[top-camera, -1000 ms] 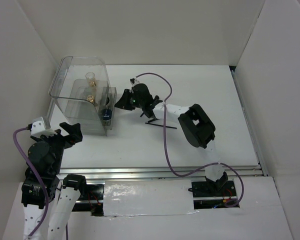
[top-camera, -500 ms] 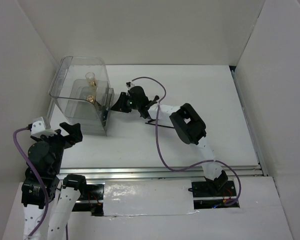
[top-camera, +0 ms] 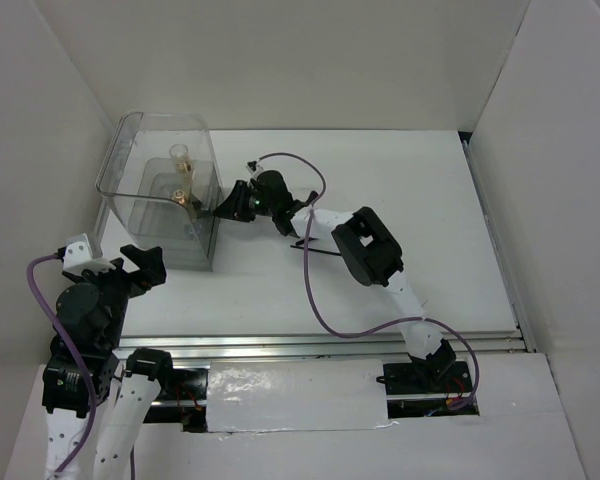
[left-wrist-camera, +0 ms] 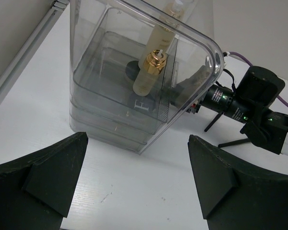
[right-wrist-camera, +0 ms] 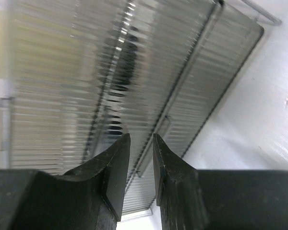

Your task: Organize the makeup

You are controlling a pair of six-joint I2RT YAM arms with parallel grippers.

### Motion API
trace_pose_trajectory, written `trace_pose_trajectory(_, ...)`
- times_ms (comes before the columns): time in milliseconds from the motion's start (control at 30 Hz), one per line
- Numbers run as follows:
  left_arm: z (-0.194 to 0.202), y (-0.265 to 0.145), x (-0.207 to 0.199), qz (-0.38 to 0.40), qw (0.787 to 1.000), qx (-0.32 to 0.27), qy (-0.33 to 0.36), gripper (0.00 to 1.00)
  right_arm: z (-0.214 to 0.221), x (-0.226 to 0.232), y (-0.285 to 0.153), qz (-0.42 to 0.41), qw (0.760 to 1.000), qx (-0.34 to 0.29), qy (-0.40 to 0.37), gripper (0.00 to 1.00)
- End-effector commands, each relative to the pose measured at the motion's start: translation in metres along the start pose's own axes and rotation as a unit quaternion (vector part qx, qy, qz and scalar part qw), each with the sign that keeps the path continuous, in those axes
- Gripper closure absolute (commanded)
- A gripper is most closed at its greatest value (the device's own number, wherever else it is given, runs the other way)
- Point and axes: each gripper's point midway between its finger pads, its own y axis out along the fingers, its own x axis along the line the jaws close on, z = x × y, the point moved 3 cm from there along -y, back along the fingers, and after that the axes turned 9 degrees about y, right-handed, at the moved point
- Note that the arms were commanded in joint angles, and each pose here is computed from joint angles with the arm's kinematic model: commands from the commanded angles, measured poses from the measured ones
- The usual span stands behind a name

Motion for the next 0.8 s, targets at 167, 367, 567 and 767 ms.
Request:
trace_pose_trajectory(167,-0.007,0.001,-0.005,0.014,1.0,-0.019,-0.002,0.01,-0.005,0.026,0.002,-0.039,0.999,-0.011,-0.007,0.6)
trace_pose_trajectory(367,-0.007,0.001,-0.005,0.014,1.0,-0.019,-0.002,0.01,0.006,0.016,-0.005,-0.05,0.999,-0.007,0.013,0.55)
trace_pose_trajectory(567,-0.007,0.001,-0.004,0.013,1.0,-0.019,-0.003,0.01,0.009,0.01,-0.003,-0.051,0.998,-0.005,0.022,0.54)
trace_pose_trajectory(767,-0.007,0.001,-0.004,0.013,1.0,-0.019,-0.002,0.01,0.011,0.007,0.004,-0.06,0.998,0.003,0.032,0.57)
